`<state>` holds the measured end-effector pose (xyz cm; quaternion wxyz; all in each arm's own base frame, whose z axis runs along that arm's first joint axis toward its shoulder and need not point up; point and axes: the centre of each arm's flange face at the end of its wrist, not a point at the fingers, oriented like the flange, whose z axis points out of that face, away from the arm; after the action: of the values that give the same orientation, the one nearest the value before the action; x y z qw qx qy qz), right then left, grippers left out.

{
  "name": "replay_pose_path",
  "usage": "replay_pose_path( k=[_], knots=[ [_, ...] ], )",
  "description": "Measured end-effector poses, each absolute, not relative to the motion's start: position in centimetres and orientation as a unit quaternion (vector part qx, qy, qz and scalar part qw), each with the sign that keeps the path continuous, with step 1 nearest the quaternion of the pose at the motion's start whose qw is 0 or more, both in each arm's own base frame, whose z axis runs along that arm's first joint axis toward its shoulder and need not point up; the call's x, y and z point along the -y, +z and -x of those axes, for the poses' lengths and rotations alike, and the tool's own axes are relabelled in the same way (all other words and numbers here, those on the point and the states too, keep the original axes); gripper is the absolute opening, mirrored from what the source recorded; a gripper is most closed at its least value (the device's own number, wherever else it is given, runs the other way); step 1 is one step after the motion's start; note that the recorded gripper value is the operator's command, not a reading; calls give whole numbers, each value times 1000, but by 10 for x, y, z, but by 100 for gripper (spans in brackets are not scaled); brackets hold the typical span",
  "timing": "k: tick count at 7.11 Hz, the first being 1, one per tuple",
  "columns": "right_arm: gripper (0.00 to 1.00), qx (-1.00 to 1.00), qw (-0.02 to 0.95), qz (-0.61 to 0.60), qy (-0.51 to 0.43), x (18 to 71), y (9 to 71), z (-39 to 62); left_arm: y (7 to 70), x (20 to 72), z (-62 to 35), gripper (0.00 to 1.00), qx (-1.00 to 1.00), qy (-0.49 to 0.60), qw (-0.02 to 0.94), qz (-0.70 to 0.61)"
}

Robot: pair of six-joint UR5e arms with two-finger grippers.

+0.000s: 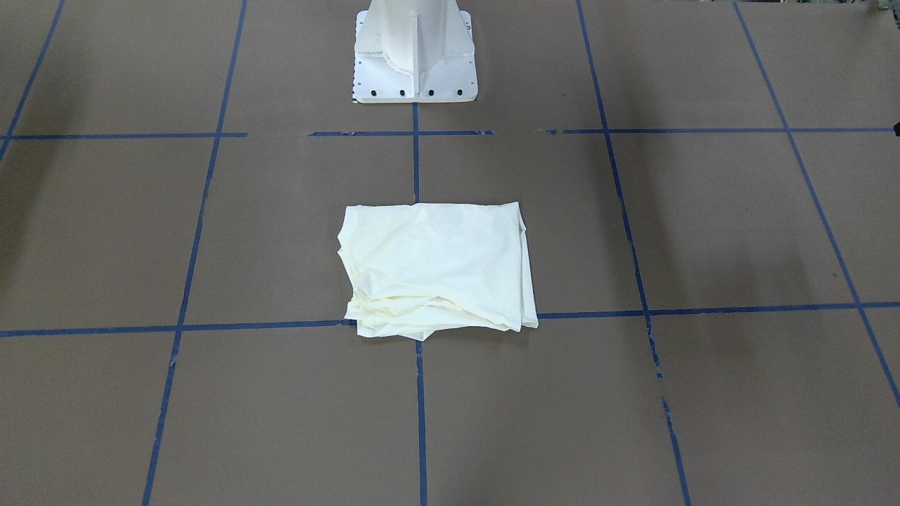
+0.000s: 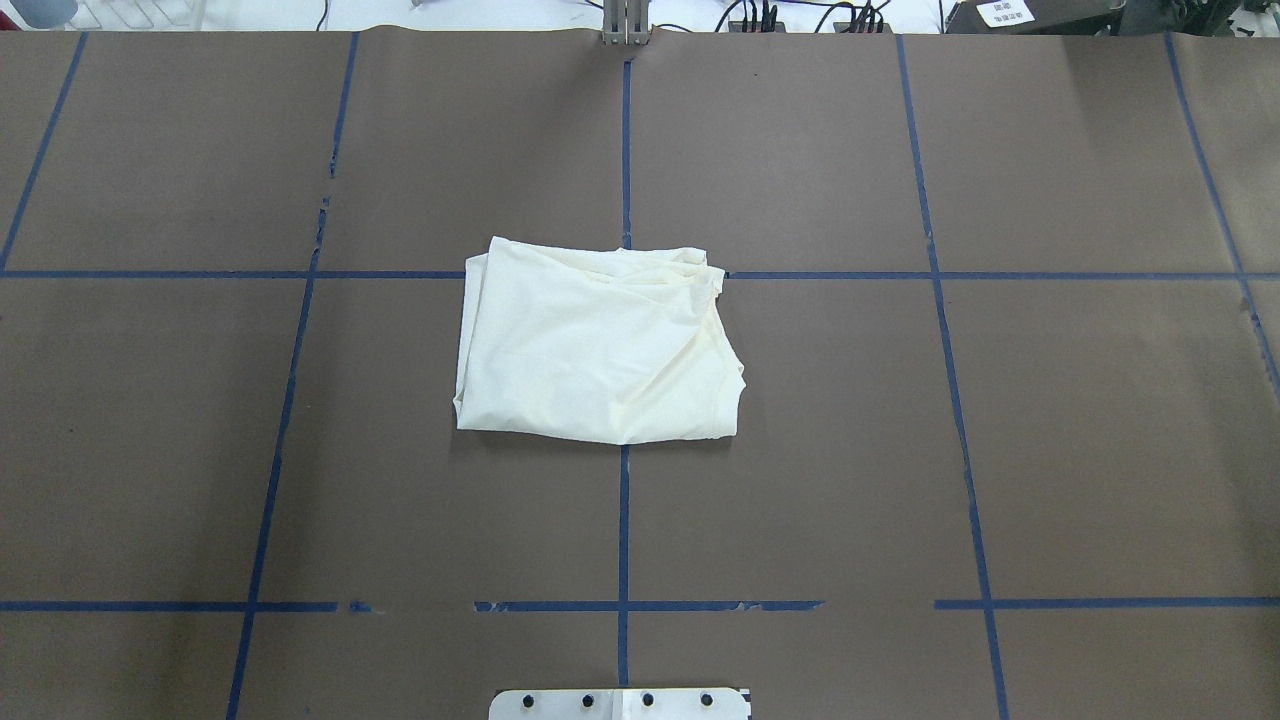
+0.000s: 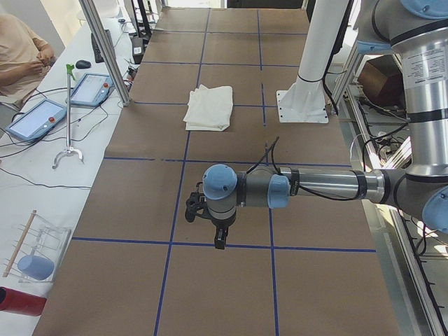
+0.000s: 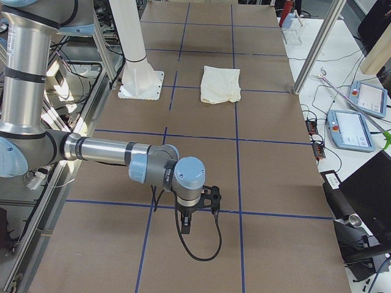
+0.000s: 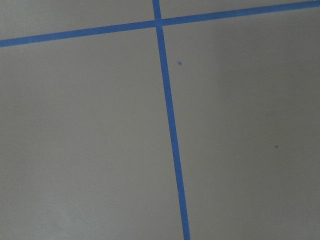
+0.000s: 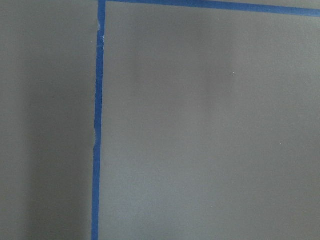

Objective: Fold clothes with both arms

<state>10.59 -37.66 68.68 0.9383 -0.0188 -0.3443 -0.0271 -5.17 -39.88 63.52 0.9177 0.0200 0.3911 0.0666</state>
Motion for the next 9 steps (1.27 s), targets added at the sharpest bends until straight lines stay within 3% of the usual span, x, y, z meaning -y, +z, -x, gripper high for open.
replay_pose_path(
  k=[9],
  knots=[
    [100,344,939,15,-29,380,684,-106,612,406,53,100,-378,80,921,-47]
  ],
)
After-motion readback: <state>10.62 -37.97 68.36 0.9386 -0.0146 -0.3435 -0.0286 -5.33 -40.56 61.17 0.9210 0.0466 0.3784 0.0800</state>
